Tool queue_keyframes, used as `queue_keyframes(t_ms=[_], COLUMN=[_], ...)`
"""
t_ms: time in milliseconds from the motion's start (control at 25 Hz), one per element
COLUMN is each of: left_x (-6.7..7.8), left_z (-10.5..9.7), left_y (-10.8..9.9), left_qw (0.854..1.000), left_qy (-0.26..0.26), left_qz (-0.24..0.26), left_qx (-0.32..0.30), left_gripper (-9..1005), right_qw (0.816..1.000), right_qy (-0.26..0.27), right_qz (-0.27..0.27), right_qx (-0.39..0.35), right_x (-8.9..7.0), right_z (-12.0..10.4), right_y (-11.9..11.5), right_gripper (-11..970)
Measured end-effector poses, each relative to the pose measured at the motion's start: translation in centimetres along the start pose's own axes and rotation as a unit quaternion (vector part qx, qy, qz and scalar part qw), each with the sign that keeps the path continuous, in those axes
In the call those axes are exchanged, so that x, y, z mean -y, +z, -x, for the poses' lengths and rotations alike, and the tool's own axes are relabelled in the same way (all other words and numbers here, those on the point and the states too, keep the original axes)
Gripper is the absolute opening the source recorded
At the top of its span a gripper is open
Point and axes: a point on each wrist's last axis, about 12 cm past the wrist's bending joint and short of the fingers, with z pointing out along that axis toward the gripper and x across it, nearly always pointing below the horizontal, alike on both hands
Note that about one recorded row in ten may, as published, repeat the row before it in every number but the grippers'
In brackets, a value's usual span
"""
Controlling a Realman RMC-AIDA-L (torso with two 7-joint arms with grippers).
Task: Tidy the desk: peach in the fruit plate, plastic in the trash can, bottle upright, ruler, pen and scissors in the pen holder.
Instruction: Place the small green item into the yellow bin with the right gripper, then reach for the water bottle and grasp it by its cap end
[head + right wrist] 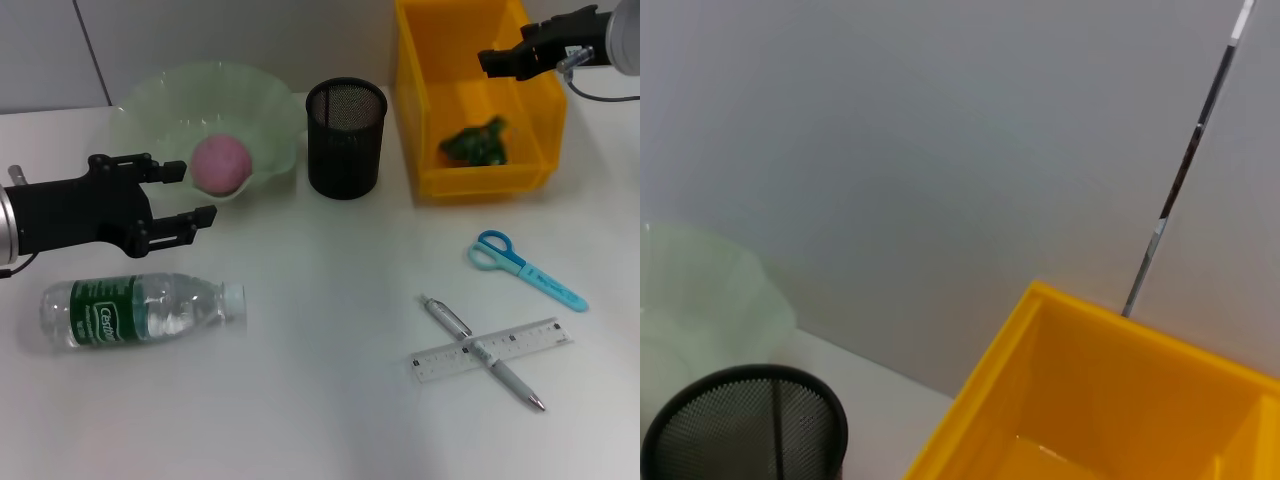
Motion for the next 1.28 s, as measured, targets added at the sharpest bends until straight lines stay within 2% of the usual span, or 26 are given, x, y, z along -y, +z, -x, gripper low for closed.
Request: queue_keyframes(t_ms=[120,320,360,440,560,720,960,1000,1160,1280], left_x=[0.0,0.0,-0.1,0.0,0.0,0.1,0.3,0.3,0.4,0.2], left_z=[0.0,0.1,0.1,0.1,-0.1,-0.2,-0.3,-0.4,-0.5,-0.7], left_y=[0.0,-0.2,-0.2,-0.2,-0.5,-0.8,-1.0,-1.1,-1.5,-1.8], left_qw=[1.000,1.000,1.000,1.000,1.000,1.000,1.000,0.999,0.999,0.998], left_qy=[-0.001,-0.014,-0.016,-0.017,-0.022,-0.020,-0.025,-0.026,-0.032,-0.039], left_qz=[0.002,0.003,0.003,0.003,0.006,0.010,0.014,0.016,0.027,0.038], left_qx=[0.002,0.004,0.003,0.003,0.002,0.003,0.011,0.017,0.034,0.041], left_gripper=[663,660,659,658,656,653,649,648,645,643], right_qw=[1.000,0.996,0.991,0.988,0.966,0.955,0.934,0.934,0.921,0.914], right_qy=[0.005,0.009,0.010,0.009,0.009,0.008,0.003,0.003,0.002,0.007], right_qz=[0.004,0.069,0.109,0.128,0.206,0.237,0.297,0.297,0.317,0.329], right_qx=[0.010,0.047,0.074,0.090,0.158,0.181,0.199,0.199,0.225,0.238], right_x=[-0.1,-1.3,-1.8,-2.0,-2.2,-2.1,-1.3,-1.3,-0.2,0.2], right_z=[0.3,0.5,0.4,0.4,-0.5,-1.6,-4.8,-4.8,-7.6,-8.6], right_y=[-0.3,-1.6,-2.4,-2.7,-4.3,-5.0,-7.5,-7.5,-9.3,-9.9], right_gripper=[565,616,616,616,617,617,616,616,616,616])
